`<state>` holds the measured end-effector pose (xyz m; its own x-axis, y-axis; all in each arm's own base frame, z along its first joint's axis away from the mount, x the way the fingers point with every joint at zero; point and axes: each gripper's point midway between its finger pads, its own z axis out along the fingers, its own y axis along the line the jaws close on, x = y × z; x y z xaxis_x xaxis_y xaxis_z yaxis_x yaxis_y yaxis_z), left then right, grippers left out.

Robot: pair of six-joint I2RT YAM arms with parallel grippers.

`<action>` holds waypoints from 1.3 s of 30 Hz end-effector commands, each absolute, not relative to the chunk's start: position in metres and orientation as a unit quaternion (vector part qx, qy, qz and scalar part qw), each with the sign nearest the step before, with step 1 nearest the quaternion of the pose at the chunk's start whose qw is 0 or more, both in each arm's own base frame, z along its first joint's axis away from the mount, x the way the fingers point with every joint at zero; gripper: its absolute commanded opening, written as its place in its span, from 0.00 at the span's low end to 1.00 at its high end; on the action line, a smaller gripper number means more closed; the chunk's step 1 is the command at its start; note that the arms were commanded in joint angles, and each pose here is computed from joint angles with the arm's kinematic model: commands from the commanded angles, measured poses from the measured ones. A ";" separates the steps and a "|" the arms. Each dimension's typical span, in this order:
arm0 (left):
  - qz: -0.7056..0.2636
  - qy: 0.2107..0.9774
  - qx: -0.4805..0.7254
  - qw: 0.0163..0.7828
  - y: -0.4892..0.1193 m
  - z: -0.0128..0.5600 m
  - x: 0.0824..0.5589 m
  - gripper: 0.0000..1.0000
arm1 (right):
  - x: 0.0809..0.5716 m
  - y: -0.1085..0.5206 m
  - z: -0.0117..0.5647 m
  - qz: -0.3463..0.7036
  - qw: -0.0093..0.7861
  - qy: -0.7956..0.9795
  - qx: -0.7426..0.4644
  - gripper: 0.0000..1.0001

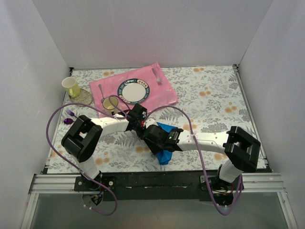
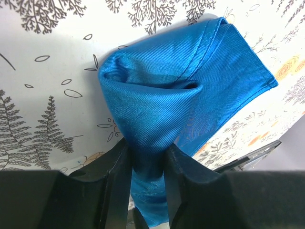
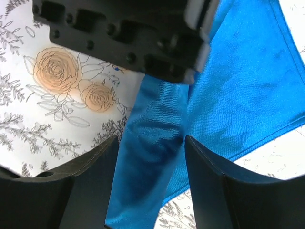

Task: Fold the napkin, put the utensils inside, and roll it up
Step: Roll the napkin with the utensil

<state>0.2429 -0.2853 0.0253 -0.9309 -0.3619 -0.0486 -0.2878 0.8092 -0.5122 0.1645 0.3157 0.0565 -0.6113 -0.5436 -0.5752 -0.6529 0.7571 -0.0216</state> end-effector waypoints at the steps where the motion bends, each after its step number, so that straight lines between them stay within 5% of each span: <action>1: -0.191 0.961 -0.197 0.033 -0.262 -0.008 0.219 0.28 | 0.179 0.330 0.065 0.066 0.323 0.887 -0.324 0.66; 15: -0.187 0.962 -0.198 0.028 -0.260 -0.010 0.215 0.29 | 0.178 0.314 0.015 -0.002 0.301 0.889 -0.346 0.56; 18: -0.189 0.963 -0.188 0.039 -0.257 -0.007 0.217 0.38 | 0.175 0.315 0.016 0.022 0.299 0.887 -0.350 0.43; 22: -0.199 0.961 -0.173 0.082 -0.252 0.010 0.232 0.63 | 0.176 0.314 0.015 0.069 0.282 0.894 -0.340 0.26; 27: -0.241 0.948 -0.165 0.126 -0.245 0.042 0.257 0.77 | 0.173 0.323 0.016 0.198 0.240 0.895 -0.321 0.17; 39: -0.309 0.937 -0.128 0.102 -0.271 0.056 0.245 0.77 | 0.170 0.322 0.038 0.559 0.071 0.806 -0.182 0.15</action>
